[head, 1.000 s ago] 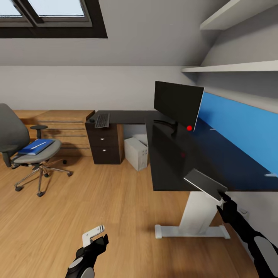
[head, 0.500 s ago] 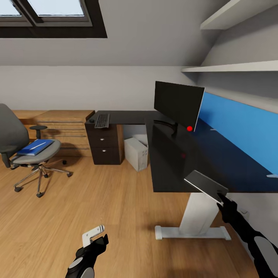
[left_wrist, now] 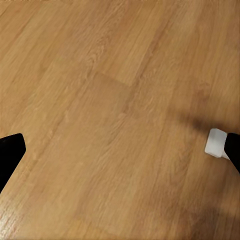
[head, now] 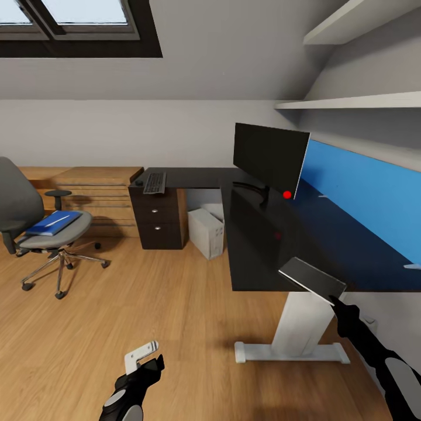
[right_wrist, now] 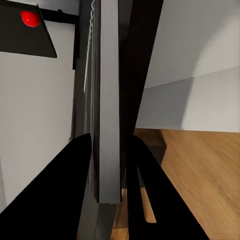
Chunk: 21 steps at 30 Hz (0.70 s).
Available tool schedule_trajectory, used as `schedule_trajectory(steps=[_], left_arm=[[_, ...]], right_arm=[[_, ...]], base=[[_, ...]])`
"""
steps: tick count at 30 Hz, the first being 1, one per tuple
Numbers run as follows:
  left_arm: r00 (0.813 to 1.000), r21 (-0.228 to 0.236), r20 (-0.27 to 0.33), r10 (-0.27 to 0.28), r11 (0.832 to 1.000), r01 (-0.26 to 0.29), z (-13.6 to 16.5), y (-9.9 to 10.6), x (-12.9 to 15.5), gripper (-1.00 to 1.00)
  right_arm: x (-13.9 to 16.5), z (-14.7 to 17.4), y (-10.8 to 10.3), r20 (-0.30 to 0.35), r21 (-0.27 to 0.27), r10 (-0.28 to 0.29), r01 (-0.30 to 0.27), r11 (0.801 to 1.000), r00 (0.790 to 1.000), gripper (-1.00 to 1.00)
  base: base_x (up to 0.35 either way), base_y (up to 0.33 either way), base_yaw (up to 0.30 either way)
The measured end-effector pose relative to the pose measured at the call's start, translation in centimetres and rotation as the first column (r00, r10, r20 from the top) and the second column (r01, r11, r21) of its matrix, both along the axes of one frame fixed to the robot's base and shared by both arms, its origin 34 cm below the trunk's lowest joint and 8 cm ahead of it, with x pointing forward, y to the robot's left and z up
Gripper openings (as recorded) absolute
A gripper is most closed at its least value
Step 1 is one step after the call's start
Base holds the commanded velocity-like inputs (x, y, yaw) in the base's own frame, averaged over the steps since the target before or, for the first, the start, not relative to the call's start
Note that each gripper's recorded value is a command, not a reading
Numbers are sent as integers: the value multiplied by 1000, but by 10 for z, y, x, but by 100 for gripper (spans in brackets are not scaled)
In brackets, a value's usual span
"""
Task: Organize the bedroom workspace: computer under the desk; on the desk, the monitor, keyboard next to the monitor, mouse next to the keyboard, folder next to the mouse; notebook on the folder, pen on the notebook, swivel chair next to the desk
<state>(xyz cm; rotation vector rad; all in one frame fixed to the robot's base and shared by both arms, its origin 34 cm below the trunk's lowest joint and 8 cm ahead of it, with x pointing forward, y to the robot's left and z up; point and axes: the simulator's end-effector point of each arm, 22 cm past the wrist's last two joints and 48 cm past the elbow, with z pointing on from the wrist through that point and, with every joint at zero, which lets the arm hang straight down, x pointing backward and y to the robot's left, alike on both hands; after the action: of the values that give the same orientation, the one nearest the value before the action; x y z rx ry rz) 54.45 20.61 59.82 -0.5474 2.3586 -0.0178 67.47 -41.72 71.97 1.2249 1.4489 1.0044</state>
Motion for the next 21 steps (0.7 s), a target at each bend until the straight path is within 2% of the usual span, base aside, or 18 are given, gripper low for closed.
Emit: schedule_trajectory(steps=[10,12,15,21], left_arm=[[1000,-3,0,-1,1000,1,19,-1,2,100],[1000,-3,-1,-1,1000,1,23,-1,2,100],[1000,-3,-2,-1,1000,1,28,-1,3,100],[1000,0,-8,-1,1000,1,36,-1,2,100]], right_arm=[[3,21,3,6,-5,6,-6,1000,1000,-100],[13,44,28,47,-24,61,-60,998,997,-100],[18,58,42,66,-35,88,-86,996,994,-100],[22,78,55,82,-36,107,-105,994,991,-100]], base=[[0,0,0],[0,0,0],[0,0,0],[0,0,0]])
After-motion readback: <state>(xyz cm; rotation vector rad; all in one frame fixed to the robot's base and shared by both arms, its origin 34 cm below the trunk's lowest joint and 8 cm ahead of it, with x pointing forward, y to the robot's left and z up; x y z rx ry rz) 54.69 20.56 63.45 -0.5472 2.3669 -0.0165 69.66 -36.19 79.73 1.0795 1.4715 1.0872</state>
